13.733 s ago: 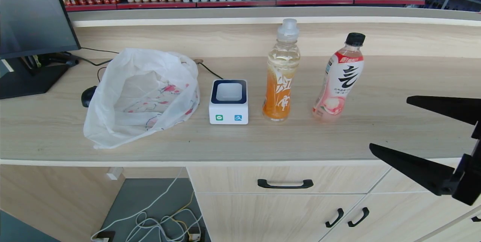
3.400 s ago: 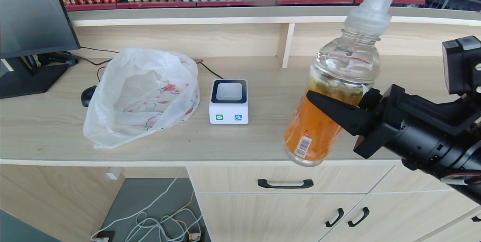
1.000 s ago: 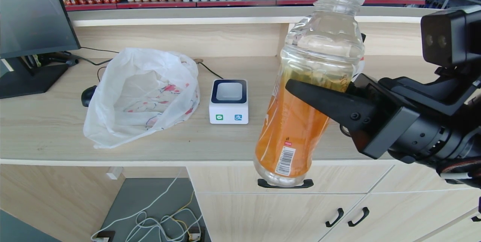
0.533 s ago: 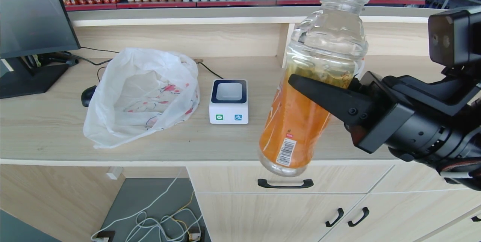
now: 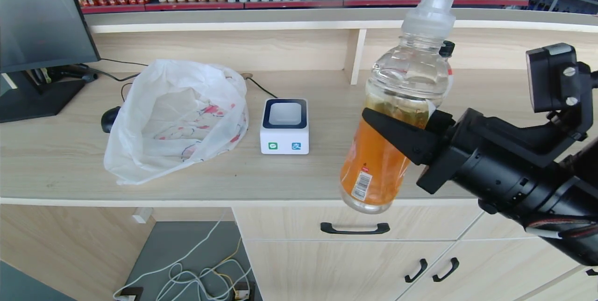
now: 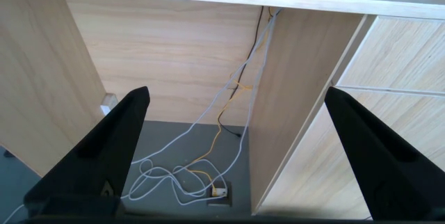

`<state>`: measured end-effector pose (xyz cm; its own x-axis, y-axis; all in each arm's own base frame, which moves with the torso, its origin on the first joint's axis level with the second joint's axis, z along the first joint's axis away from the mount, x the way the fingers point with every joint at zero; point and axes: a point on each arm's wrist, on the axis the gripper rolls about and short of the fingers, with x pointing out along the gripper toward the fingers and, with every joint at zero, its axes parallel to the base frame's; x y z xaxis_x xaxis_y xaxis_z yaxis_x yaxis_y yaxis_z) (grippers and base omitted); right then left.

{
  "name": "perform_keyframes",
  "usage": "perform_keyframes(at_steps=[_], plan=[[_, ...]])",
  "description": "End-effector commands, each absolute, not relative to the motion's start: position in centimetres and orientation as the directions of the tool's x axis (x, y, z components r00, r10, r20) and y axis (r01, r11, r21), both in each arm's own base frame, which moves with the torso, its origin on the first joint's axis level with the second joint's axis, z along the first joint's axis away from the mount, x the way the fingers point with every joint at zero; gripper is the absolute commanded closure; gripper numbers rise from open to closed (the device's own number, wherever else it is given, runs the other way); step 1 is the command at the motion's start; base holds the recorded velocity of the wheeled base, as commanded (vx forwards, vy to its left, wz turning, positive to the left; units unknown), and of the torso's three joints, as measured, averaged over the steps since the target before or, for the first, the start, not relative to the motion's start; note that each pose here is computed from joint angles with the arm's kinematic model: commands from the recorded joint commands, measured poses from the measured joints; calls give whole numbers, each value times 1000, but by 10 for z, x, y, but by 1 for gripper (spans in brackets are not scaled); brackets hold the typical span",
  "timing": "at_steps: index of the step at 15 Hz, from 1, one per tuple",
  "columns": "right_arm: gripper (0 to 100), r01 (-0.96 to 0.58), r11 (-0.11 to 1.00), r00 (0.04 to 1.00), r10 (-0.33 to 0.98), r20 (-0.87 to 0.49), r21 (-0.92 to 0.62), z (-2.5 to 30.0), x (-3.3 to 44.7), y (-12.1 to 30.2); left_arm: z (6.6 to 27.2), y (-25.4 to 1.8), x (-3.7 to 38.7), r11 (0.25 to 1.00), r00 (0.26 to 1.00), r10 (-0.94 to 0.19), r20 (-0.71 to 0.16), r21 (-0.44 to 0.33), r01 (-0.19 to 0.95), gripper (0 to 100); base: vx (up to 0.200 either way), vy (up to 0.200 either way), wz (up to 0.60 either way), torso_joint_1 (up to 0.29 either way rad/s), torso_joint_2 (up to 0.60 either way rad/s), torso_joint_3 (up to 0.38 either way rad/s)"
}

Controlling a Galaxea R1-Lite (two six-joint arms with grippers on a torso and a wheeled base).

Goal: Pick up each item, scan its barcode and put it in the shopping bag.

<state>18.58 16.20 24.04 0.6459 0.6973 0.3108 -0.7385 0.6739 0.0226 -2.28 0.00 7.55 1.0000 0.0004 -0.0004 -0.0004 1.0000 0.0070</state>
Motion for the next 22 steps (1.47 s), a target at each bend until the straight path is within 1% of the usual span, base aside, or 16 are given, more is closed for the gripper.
perform_keyframes(at_steps=[1, 3, 5, 6, 9, 13, 17, 22], plan=[[100, -685, 728, 698, 641, 319, 35, 243, 182, 174, 75, 0, -23, 1000, 1000, 2, 0, 6, -2, 0, 0, 0, 0, 0, 0, 0], [100, -651, 759, 726, 617, 306, 12, 239, 174, 185, 75, 0, -23, 1000, 1000, 2, 0, 6, -2, 0, 0, 0, 0, 0, 0, 0], [100, -536, 843, 800, 523, 296, -41, 238, 176, 186, 75, 0, -23, 1000, 1000, 2, 0, 6, -2, 0, 0, 0, 0, 0, 0, 0], [100, -440, 896, 852, 436, 291, -53, 239, 177, 184, 75, 0, -23, 1000, 1000, 0, 0, 5, 0, 0, 0, 0, 0, 0, 0, 0], [100, -344, 936, 889, 349, 295, -70, 244, 176, 188, 75, 0, -23, 1000, 1000, 2, 0, 6, -2, 0, 0, 0, 0, 0, 0, 0], [100, -329, 938, 890, 346, 298, -105, 245, 176, 188, 75, 0, -23, 1000, 1000, 2, 0, 6, -2, 0, 0, 0, 0, 0, 0, 0], [100, -326, 939, 889, 343, 303, -107, 246, 178, 190, 75, 0, -23, 1000, 1000, 2, 0, 5, -2, 0, 0, 0, 0, 0, 0, 0], [100, -326, 941, 885, 338, 321, -92, 251, 179, 191, 75, 0, -23, 1000, 1000, 2, -2, 5, -2, 0, 0, 200, 0, 1, 3, 1]])
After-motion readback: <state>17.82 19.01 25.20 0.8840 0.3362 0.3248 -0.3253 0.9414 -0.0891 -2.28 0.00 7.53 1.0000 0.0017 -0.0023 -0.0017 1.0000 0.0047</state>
